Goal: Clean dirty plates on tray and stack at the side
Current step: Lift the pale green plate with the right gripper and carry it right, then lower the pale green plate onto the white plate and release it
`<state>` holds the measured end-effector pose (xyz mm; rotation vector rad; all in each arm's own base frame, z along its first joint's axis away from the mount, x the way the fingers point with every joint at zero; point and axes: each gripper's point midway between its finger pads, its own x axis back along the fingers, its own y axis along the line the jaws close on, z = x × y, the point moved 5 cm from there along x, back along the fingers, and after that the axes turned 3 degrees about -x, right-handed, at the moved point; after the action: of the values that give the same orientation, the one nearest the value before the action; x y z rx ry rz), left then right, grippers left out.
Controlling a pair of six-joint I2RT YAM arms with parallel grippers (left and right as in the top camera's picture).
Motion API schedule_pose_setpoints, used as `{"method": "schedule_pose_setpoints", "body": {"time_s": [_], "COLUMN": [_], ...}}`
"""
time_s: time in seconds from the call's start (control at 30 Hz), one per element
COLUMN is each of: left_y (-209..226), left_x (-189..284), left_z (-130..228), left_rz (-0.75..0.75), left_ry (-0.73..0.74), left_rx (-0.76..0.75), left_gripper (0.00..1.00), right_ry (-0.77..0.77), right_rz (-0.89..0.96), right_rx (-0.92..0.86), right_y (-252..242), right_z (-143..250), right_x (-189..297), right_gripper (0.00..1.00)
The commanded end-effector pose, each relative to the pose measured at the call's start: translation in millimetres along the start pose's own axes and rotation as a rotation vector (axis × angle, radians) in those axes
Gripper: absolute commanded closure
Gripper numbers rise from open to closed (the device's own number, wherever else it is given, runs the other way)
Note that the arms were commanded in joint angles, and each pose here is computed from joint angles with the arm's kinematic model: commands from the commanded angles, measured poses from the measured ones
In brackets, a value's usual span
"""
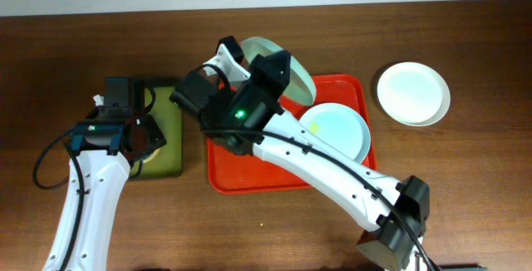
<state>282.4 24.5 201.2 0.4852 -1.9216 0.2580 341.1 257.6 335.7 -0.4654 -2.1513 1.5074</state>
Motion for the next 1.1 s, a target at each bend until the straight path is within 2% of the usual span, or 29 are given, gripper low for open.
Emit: {"method": "schedule_pose_setpoints", "body": {"time_s": [0.0,0.13,0.2,0.27,0.33,0.4,0.47,0.6,0.7,0.83,0.9,1.07], "left_y": [0,0,0,0,0,0,0,-1,-1,-1,-1,-1], "left_x": [8,8,8,8,8,8,8,8,8,8,8,8], "left_z": [-3,-3,-3,-3,-3,-3,-2,-2,-2,-2,-2,-3], "left_rz": [0.021,0.021,0.021,0.021,0.02,0.019,0.023,0.03,0.03,0.03,0.03,0.031], "left_ry": [-0.021,-0.021,-0.021,-0.021,-0.021,-0.018,-0.016,-0.014,-0.014,-0.014,-0.014,-0.017], "left_rx": [0.02,0.02,0.02,0.02,0.019,0.019,0.019,0.019,0.019,0.019,0.019,0.019], "left_gripper": [1.0,1.0,1.0,1.0,1.0,1.0,1.0,1.0,1.0,1.0,1.0,1.0], "right_ry": [0.009,0.008,-0.003,-0.002,0.036,0.126,0.222,0.443,0.551,0.683,0.778,0.903], "right_rz": [0.131,0.124,0.043,-0.144,-0.473,-0.719,-0.78,-0.935,-1.067,-1.068,-0.997,-0.883], "right_rx": [0.032,0.031,-0.01,-0.124,-0.199,-0.204,-0.251,-0.544,-0.719,-0.915,-1.014,-1.17], "right_y": [-23,-22,-13,9,46,77,85,78,64,37,18,-8], "right_z": [-1,-1,-2,-2,-1,11,28,62,95,156,206,285], "right_x": [5,5,3,-4,-14,-36,-61,-119,-164,-219,-248,-282], "right_gripper": [0.96,0.96,0.96,0.96,0.96,0.96,0.96,0.96,0.96,0.96,0.96,0.96]}}
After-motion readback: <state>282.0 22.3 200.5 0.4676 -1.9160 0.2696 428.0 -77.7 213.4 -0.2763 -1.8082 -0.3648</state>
